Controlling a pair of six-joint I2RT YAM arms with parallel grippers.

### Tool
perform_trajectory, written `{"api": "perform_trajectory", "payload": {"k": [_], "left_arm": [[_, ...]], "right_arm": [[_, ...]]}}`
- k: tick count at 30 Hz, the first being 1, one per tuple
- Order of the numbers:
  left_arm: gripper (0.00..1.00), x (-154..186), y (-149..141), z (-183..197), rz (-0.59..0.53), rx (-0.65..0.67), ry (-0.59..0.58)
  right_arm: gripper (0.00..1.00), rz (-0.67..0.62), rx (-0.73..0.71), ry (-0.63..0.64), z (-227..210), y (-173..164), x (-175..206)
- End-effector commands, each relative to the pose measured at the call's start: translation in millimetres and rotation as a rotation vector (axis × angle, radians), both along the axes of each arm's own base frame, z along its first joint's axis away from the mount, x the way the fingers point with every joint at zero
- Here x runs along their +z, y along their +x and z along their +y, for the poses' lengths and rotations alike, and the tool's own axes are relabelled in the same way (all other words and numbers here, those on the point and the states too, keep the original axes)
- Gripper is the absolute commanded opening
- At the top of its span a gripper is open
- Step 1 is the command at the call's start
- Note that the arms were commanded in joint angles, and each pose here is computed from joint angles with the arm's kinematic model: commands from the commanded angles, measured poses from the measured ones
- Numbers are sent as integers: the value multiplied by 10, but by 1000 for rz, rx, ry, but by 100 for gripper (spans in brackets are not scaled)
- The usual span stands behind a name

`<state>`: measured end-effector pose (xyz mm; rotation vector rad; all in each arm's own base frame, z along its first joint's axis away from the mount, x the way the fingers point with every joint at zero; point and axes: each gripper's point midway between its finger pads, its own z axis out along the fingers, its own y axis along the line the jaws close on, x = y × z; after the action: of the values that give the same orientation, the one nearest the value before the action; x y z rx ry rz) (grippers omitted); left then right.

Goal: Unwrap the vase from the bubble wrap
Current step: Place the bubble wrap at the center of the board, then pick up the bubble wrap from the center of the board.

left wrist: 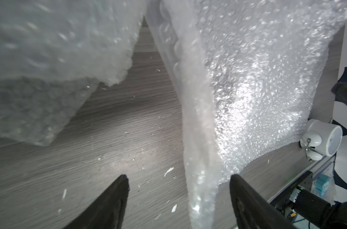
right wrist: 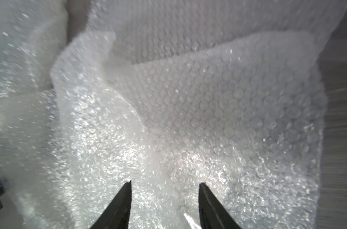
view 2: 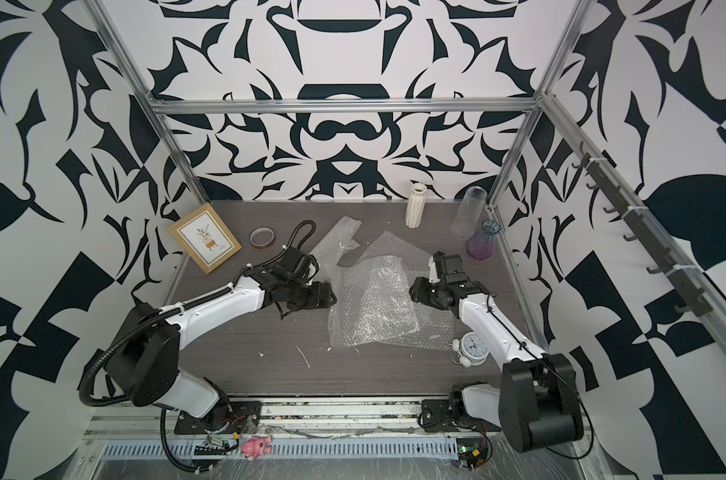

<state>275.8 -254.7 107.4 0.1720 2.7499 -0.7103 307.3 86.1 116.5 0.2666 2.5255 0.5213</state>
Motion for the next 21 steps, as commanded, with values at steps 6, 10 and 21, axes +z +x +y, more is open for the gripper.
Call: {"api": "perform_trajectory", "payload": {"k": [6,10,21], "left_arm": [[99,716,300,172,-219,-111,46],[99,851,569,174,-298,-213,127],[100,648,1644,125,-350,-316,281]], "right_arm": [[65,-235,22,-7,90,84,659],[68,-295,89,-16,271,45,726],[73,-351,199,-21,633,-90,762]]}}
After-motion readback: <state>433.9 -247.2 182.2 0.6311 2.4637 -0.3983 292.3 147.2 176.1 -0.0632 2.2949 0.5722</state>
